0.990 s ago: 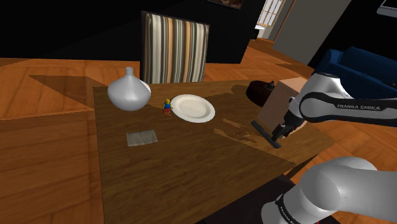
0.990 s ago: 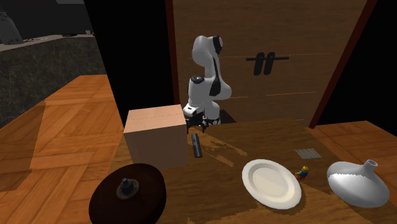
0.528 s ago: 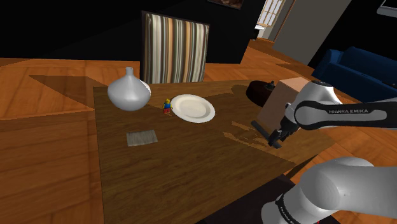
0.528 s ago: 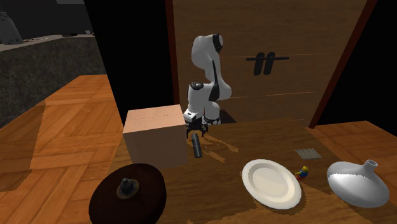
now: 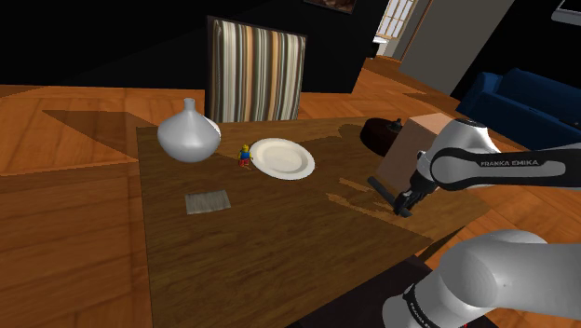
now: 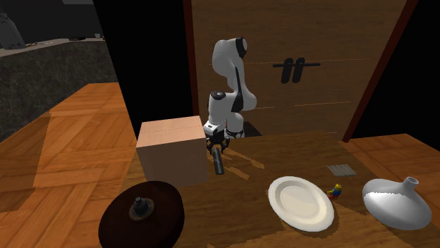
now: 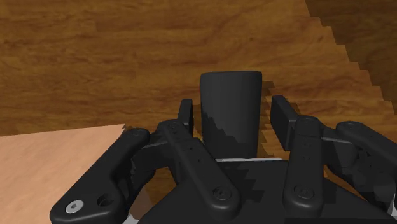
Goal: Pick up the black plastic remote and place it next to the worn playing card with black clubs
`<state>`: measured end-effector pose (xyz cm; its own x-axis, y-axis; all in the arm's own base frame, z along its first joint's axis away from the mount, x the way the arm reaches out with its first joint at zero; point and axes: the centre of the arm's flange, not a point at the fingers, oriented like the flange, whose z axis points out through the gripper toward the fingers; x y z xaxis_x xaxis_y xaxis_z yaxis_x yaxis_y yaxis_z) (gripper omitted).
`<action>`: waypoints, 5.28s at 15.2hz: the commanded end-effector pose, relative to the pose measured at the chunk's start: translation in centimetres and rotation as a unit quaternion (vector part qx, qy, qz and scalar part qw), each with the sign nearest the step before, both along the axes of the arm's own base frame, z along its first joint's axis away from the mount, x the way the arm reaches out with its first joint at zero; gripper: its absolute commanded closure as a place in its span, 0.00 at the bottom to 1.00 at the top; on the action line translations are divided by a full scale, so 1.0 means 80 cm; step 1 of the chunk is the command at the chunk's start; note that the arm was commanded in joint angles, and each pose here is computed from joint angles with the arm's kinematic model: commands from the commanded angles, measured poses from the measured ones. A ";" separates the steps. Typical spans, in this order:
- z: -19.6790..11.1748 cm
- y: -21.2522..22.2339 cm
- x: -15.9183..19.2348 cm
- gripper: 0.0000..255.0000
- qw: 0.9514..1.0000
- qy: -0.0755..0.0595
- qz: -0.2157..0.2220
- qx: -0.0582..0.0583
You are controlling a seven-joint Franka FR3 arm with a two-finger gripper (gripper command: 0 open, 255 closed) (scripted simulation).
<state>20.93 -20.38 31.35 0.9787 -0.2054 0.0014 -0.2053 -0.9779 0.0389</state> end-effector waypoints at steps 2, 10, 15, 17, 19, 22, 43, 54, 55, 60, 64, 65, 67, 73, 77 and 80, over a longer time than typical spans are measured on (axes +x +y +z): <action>-0.001 0.000 0.000 1.00 1.000 0.001 0.000 -0.001; 0.012 0.000 -0.001 1.00 1.000 0.001 0.000 -0.001; 0.045 0.000 -0.001 1.00 1.000 0.001 0.000 -0.001; 0.058 0.000 -0.001 1.00 1.000 0.001 0.000 -0.001; 0.072 0.000 -0.001 1.00 1.000 0.001 0.000 -0.001; 0.091 0.000 -0.001 1.00 1.000 0.001 0.000 -0.001; 0.110 0.283 0.087 1.00 1.000 0.001 0.000 -0.001; 0.111 0.457 0.141 1.00 1.000 0.001 0.000 -0.001; 0.111 0.472 0.146 1.00 1.000 0.001 0.000 -0.001; 0.112 0.551 0.170 1.00 1.000 0.001 0.000 -0.001; 0.112 0.614 0.190 1.00 1.000 0.001 0.000 -0.001; 0.112 0.630 0.195 1.00 1.000 0.001 0.000 -0.001; 0.112 0.661 0.205 1.00 1.000 0.001 0.000 -0.001; 0.113 0.756 0.234 1.00 1.000 0.001 0.000 -0.001; 0.113 0.821 0.254 1.00 1.000 0.001 0.000 -0.001; 0.093 0.821 0.254 1.00 1.000 0.001 0.000 -0.001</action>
